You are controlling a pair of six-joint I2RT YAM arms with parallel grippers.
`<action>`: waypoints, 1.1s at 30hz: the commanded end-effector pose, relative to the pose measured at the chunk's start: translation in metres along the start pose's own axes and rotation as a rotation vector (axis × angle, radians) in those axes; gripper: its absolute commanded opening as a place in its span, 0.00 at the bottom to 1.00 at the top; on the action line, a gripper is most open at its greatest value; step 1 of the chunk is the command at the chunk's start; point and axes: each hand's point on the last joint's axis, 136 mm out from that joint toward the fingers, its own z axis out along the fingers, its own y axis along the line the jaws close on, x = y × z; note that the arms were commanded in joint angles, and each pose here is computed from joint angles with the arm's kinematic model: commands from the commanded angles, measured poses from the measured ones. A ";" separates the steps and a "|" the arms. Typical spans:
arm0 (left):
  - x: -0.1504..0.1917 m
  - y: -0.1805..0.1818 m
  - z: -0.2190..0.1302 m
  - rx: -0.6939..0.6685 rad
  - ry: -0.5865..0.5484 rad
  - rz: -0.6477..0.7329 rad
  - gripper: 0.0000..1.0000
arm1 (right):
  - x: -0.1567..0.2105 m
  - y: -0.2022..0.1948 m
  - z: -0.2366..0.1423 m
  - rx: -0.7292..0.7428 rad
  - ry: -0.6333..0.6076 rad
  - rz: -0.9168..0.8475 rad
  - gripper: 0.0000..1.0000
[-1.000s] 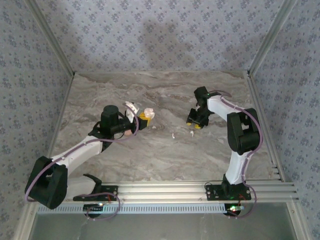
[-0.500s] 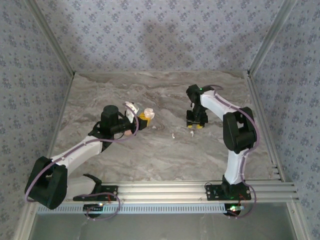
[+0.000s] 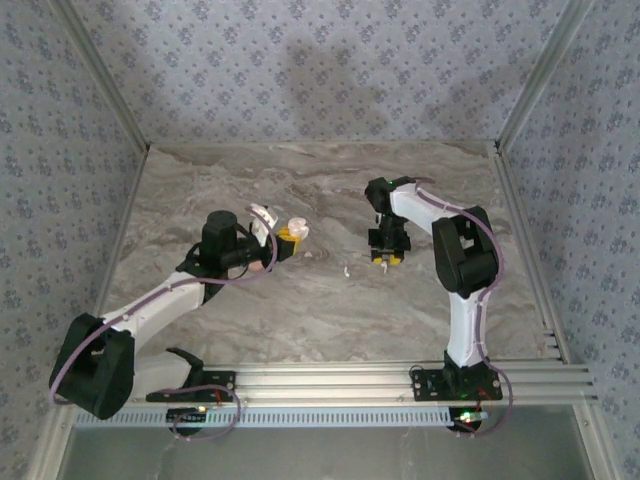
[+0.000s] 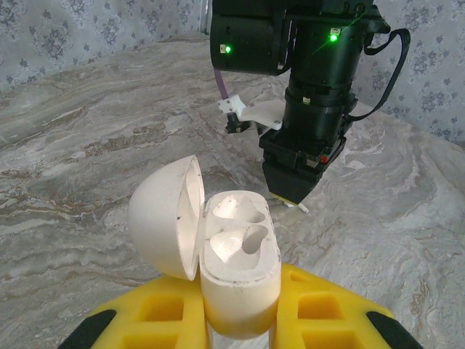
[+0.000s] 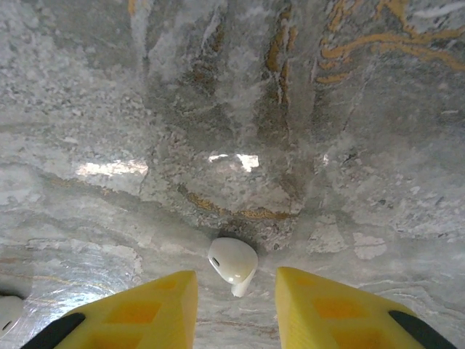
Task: Insert the wireless bluetooth earbuds into the charging case
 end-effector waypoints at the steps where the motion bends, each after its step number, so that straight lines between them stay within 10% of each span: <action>1: -0.005 -0.001 -0.004 -0.005 -0.016 0.024 0.16 | -0.004 0.000 0.006 0.029 0.007 -0.011 0.33; 23: -0.003 0.001 -0.002 -0.003 -0.008 0.015 0.16 | -0.005 0.001 0.024 0.007 -0.006 -0.013 0.23; 33: -0.004 -0.004 0.003 0.027 -0.039 0.033 0.15 | -0.014 0.006 -0.013 -0.065 -0.206 -0.036 0.21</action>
